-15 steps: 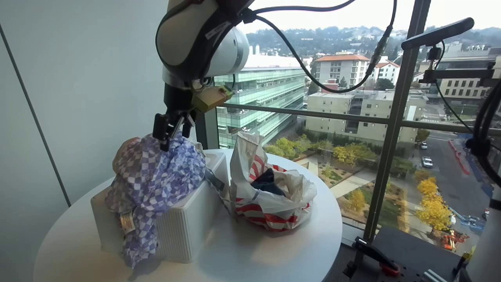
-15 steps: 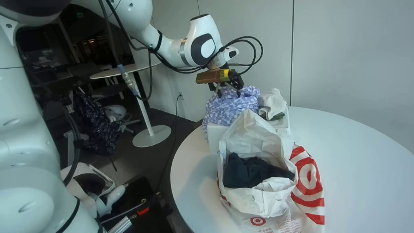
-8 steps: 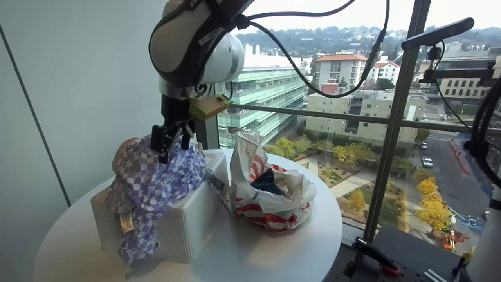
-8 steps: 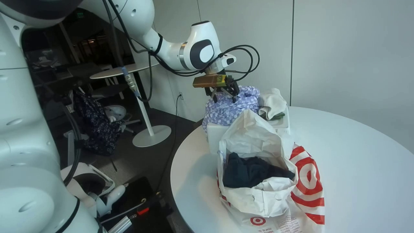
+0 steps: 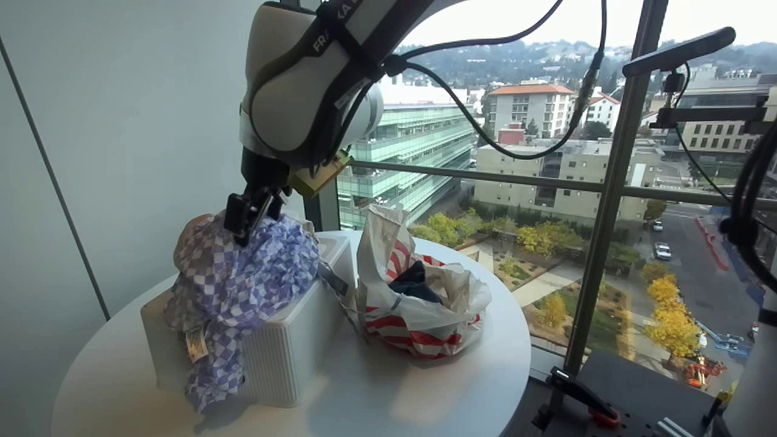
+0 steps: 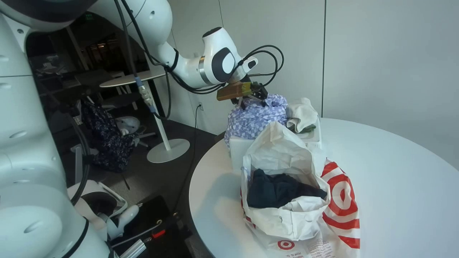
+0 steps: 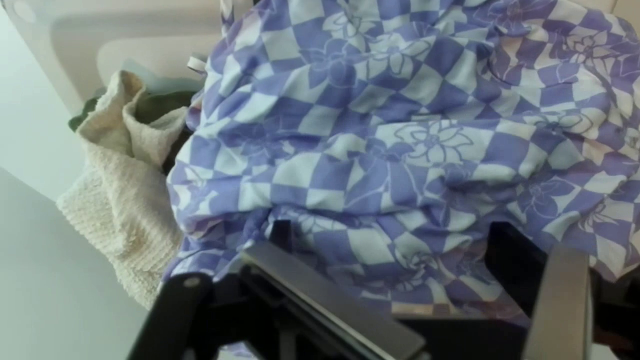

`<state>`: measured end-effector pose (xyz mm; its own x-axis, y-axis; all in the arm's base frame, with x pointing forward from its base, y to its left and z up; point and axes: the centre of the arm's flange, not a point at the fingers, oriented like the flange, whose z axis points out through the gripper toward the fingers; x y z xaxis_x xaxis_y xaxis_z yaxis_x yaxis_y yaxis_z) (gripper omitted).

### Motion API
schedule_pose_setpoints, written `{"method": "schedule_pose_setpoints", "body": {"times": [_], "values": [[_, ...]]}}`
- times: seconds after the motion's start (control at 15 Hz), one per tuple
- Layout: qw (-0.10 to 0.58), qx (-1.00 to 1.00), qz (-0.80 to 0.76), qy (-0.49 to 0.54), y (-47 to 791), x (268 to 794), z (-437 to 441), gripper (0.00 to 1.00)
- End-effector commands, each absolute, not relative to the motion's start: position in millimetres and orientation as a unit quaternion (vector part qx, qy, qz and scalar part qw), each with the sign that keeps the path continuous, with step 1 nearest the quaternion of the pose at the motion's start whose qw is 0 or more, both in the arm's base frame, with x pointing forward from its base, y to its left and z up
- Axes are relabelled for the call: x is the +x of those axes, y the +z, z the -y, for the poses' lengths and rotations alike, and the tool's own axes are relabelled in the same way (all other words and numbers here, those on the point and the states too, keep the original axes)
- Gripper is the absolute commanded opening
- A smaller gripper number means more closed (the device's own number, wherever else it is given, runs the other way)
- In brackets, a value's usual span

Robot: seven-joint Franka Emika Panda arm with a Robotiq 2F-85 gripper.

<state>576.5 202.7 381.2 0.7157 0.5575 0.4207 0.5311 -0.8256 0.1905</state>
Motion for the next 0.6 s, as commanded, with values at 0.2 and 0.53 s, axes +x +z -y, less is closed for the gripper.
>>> {"method": "schedule_pose_setpoints", "body": {"times": [0.2, 0.53], "values": [[0.089, 0.903, -0.294, 0.301, 360, 582, -213, 1.00], [0.100, 0.909, -0.278, 0.293, 346, 596, -211, 1.00]]}}
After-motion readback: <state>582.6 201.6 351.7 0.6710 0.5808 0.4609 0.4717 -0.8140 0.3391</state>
